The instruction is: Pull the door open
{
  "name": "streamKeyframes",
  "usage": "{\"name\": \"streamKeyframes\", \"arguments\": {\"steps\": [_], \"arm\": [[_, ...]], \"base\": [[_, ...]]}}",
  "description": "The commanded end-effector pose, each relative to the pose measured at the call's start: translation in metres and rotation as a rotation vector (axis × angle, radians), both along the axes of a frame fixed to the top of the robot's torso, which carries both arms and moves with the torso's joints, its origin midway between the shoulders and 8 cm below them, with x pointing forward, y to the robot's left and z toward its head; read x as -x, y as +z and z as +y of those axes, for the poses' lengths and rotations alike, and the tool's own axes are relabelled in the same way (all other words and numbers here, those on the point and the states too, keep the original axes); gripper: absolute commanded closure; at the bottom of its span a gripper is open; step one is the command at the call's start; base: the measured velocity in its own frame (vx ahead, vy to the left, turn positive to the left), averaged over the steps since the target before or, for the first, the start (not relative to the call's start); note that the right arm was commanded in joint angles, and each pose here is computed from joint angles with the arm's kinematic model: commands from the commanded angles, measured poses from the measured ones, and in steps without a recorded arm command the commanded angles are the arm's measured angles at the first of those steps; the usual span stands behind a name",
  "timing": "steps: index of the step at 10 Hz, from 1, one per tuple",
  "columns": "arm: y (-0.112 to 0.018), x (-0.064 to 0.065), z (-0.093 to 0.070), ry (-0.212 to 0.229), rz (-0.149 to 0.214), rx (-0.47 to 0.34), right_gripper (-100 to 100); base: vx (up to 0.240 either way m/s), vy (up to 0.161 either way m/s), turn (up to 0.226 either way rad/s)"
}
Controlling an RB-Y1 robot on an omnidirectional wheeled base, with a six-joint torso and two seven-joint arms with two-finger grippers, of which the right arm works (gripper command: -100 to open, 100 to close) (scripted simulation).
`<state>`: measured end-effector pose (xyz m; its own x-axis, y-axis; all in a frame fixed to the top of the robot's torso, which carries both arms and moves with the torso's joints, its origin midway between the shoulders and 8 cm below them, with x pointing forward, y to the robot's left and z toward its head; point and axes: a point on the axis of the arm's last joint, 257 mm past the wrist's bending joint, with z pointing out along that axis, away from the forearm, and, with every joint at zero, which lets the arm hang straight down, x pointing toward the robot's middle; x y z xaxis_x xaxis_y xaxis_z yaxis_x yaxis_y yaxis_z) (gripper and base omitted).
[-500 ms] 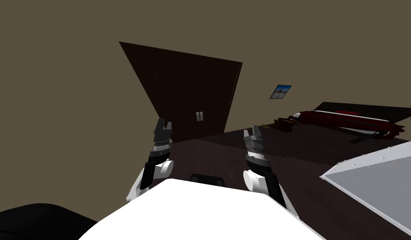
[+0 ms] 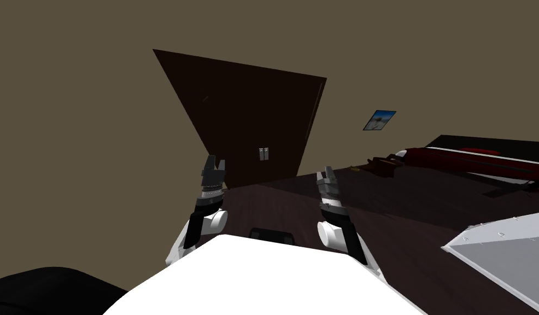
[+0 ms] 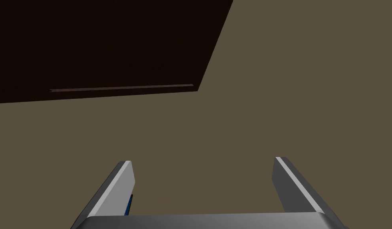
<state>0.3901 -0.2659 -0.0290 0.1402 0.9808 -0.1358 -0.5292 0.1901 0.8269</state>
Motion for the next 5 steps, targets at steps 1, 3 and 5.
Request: {"name": "streamKeyframes", "arguments": {"steps": [1, 3, 5], "arm": [[-0.011, -0.008, 0.001, 0.008, 0.021, -0.003, -100], [-0.021, -0.016, 0.001, 0.015, 0.042, -0.005, -100], [-0.033, -0.023, 0.001, 0.023, 0.066, -0.008, -100]], "base": [[0.138, 0.046, 0.064], [0.101, 0.047, 0.053], [0.104, 0.044, 0.054]]}}
